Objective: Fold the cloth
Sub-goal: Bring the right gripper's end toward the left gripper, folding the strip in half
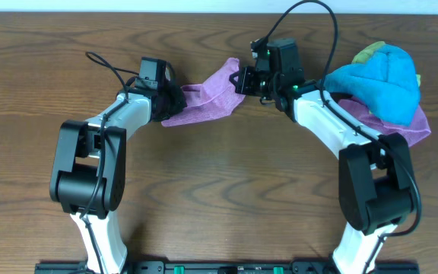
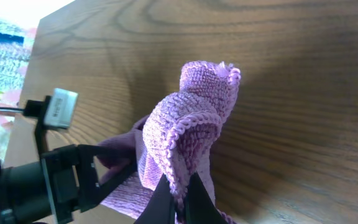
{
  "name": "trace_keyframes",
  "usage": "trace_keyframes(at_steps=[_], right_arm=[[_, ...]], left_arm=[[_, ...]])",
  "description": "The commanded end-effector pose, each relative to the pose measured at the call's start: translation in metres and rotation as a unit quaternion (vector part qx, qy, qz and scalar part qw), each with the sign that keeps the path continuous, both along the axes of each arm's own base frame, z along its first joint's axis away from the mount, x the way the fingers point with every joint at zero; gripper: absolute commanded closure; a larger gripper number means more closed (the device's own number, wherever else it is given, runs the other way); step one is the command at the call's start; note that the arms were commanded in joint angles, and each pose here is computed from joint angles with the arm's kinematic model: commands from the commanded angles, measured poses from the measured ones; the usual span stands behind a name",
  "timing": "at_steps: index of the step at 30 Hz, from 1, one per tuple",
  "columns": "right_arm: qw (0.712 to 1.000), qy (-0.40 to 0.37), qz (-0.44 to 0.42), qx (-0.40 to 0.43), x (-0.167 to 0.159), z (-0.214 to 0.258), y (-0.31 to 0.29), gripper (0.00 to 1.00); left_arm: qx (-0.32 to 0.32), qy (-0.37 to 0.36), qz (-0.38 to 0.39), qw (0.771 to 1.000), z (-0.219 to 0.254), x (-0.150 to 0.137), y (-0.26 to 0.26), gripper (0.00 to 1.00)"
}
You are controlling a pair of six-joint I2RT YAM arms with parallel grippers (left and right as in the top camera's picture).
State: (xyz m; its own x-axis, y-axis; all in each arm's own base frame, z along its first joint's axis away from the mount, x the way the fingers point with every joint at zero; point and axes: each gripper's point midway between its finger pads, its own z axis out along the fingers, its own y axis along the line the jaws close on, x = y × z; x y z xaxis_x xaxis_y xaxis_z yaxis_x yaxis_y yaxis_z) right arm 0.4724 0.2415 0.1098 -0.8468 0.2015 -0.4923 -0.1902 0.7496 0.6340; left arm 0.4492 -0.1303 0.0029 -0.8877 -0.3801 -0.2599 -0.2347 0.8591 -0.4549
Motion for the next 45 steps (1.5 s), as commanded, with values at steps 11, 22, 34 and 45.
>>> trace_keyframes(at_steps=[11,22,34,45], right_arm=[[0.999,-0.037,0.021,0.014,-0.020,0.022,0.065,0.99],[0.997,-0.058,0.046,-0.008,-0.044,0.006,0.116,0.99],[0.997,-0.069,0.032,-0.022,-0.040,-0.003,0.119,0.99],[0.995,-0.077,0.055,-0.014,-0.047,-0.031,0.148,0.99]], left_arm=[[0.010,0.020,0.005,1.000,-0.014,-0.003,0.005,0.94],[0.011,0.025,0.007,1.000,-0.006,-0.005,0.007,0.94],[0.013,-0.035,0.033,0.999,0.065,0.003,0.044,0.94],[0.026,-0.063,0.057,0.996,0.115,-0.010,0.083,0.94]])
